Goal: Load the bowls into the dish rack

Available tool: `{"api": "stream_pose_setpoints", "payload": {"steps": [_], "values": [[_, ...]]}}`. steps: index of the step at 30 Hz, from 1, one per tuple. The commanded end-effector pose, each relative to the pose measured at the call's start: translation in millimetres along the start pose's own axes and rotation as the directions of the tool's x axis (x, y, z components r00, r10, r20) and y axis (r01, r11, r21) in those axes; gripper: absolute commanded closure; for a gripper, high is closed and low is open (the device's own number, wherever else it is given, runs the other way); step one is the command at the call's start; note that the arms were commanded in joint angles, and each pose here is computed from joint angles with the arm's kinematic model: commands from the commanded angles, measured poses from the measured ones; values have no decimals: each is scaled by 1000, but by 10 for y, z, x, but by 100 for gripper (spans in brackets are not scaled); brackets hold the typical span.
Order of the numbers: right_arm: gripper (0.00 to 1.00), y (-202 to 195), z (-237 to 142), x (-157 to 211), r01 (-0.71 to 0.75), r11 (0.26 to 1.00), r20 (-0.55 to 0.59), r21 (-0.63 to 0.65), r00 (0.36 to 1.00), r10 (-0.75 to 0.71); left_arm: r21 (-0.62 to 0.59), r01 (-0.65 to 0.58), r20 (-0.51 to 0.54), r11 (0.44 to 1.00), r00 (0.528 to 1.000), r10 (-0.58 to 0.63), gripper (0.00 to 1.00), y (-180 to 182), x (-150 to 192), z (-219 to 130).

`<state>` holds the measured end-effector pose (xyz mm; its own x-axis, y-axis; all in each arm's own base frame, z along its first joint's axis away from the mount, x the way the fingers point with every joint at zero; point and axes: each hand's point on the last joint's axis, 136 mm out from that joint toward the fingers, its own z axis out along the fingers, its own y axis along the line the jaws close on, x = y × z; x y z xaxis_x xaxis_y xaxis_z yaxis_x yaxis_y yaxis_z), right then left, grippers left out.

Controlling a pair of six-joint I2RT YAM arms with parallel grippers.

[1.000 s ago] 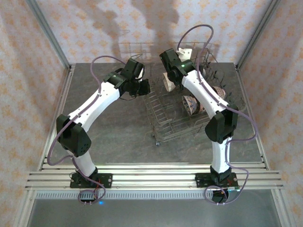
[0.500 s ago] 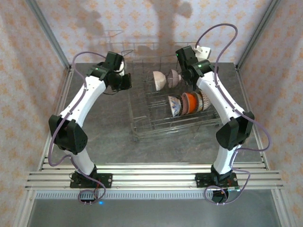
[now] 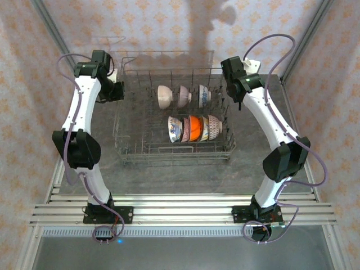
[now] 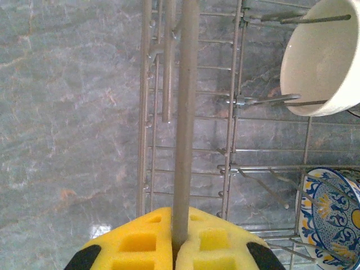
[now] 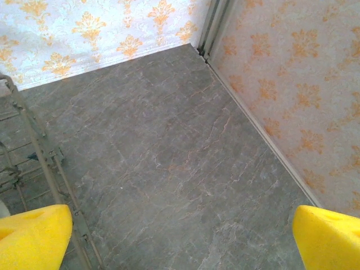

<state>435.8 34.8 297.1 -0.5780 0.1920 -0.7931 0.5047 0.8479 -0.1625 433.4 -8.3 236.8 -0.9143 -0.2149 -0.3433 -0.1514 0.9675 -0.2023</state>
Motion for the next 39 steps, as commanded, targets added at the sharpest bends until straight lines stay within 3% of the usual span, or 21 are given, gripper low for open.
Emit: {"api": "stream_pose_setpoints", "payload": {"steps": [1, 10, 19, 22, 25, 27, 29, 30, 32, 34, 36, 39], "values": [[0, -76, -6, 12, -5, 1000, -7, -1, 1000, 5, 107, -40, 136, 993, 990, 26, 100, -327, -258, -337], [0, -70, 156, 90, -2, 1000, -57, -26, 998, 1, 119, -39, 85, 992, 996, 29, 100, -534, -42, -143], [0, 39, 200, -16, 14, 998, -44, -57, 999, -17, 152, -53, 73, 987, 996, 42, 100, -774, 58, -171], [0, 7, 230, -91, 6, 999, -29, -50, 1000, -7, 52, -57, 130, 997, 990, 50, 79, -592, -29, -265], [0, -136, 293, -200, -39, 999, 6, -33, 999, 39, -8, -18, 278, 1000, 960, 19, 53, -376, -242, -552], [0, -301, 392, -238, -81, 997, 31, -19, 996, 81, -27, 20, 411, 999, 912, -7, 37, -238, -395, -828], [0, -454, 534, -232, -134, 990, 50, -38, 989, 136, -65, 67, 549, 996, 836, -21, 7, -52, -492, -1093], [0, -520, 620, -174, -149, 988, 56, -38, 987, 151, -84, 89, 598, 992, 801, -21, 1, 40, -497, -1194], [0, -670, 793, -44, -165, 985, 75, -41, 983, 168, -143, 153, 692, 978, 722, -12, 1, 311, -483, -1328], [0, -849, 909, 122, -162, 987, 97, 0, 982, 161, -207, 209, 728, 956, 686, 7, 1, 585, -374, -1297], [0, -1069, 1016, 332, -183, 982, 81, 40, 980, 179, -263, 260, 718, 929, 696, 8, 1, 859, -193, -1124], [0, -1305, 1232, 718, -191, 977, 10, 98, 982, 191, -306, 303, 653, 902, 756, -32, 1, 1160, 84, -647]]}}
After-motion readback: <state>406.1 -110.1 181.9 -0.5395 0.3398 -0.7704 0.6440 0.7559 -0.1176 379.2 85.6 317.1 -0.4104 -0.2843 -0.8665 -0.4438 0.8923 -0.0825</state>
